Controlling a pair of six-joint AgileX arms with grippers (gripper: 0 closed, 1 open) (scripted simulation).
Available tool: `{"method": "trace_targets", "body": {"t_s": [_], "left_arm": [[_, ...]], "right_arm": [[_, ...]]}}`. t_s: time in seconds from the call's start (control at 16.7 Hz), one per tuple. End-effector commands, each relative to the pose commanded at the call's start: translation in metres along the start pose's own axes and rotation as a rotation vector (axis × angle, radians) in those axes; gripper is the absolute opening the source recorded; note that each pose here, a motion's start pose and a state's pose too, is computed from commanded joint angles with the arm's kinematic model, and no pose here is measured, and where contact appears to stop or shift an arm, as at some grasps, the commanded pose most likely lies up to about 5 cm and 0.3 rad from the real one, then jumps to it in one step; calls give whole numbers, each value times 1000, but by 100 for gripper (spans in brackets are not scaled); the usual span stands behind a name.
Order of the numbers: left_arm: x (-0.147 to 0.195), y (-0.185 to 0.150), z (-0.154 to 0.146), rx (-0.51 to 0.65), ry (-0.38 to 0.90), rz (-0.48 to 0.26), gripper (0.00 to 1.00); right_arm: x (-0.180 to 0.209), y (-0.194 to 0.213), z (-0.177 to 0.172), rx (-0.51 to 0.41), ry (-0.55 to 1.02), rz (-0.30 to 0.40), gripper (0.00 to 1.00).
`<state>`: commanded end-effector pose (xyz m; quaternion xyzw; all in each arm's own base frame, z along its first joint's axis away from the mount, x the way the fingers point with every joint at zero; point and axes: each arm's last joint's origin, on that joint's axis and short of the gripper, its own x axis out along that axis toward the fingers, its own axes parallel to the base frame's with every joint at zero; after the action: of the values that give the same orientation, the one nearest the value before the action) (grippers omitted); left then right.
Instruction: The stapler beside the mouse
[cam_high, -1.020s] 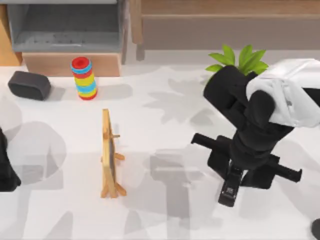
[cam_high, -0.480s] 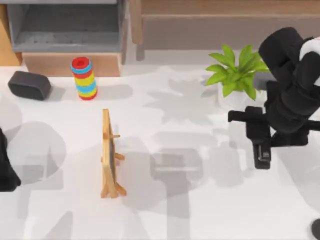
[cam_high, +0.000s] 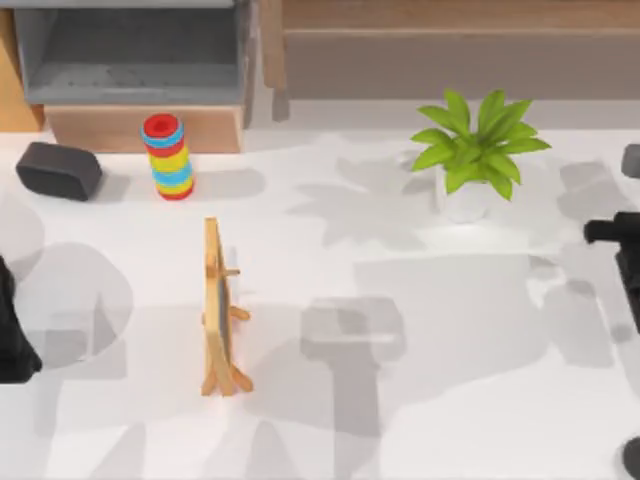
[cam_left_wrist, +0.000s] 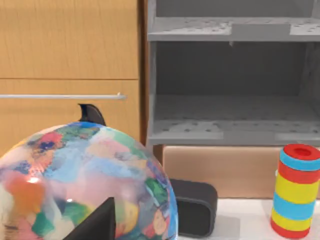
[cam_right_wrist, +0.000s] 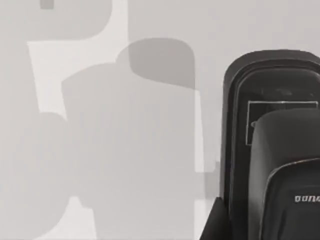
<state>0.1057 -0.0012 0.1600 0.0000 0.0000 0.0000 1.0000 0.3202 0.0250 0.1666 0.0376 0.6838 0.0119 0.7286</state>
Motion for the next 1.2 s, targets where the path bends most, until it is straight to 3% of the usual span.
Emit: {"method": "trace_targets", "body": {"t_s": [0.48, 1.2], "left_arm": [[0, 0, 0, 0, 0, 0, 100], [0, 0, 0, 0, 0, 0, 100]], "right_arm": [[-1, 0, 4, -6, -25, 10, 0], [-28, 4, 35, -48, -288, 107, 0]]}}
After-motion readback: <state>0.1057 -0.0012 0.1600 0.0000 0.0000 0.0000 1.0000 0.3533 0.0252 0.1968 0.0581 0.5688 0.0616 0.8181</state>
